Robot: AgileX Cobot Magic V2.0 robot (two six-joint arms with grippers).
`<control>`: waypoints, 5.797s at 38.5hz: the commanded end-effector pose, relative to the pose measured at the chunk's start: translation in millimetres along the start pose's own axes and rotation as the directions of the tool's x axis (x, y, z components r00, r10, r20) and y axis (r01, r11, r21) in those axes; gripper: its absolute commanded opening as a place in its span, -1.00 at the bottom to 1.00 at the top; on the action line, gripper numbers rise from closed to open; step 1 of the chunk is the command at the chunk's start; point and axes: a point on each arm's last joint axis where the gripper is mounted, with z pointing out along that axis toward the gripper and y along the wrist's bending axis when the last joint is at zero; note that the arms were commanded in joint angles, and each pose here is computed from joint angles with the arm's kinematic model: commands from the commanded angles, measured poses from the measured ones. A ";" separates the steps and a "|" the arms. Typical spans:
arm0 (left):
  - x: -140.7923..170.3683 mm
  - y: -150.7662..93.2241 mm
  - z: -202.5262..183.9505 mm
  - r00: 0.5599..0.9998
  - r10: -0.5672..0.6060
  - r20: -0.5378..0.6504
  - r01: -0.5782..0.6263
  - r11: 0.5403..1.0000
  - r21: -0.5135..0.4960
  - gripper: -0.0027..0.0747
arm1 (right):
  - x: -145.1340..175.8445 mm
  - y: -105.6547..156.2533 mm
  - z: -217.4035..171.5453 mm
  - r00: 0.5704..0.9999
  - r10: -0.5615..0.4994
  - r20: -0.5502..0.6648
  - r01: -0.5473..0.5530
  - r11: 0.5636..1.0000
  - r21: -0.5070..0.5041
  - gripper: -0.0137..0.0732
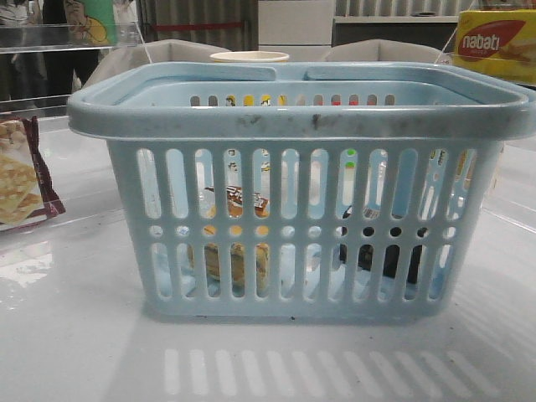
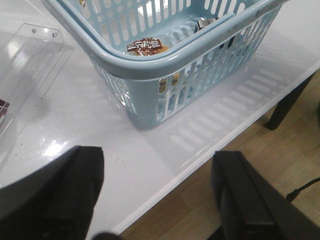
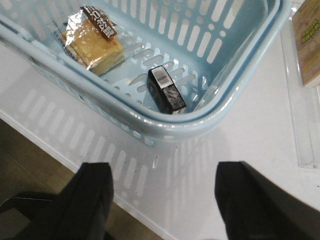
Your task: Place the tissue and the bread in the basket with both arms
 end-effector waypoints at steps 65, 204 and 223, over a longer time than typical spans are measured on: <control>71.0 29.5 -4.3 0.837 -0.006 0.546 0.270 0.873 -0.405 -0.70 | 49.1 4.4 -25.0 0.988 -0.017 0.152 0.014 1.000 0.022 -0.62; 125.7 26.8 12.4 0.721 0.075 0.689 0.377 0.791 -0.481 -0.70 | 155.5 -13.7 13.8 0.662 -0.021 0.749 -0.371 0.859 0.352 -0.62; 125.7 26.8 12.4 0.721 0.075 0.689 0.377 0.791 -0.481 -0.70 | 154.8 -13.4 13.1 0.651 -0.019 0.758 -0.375 0.861 0.343 -0.62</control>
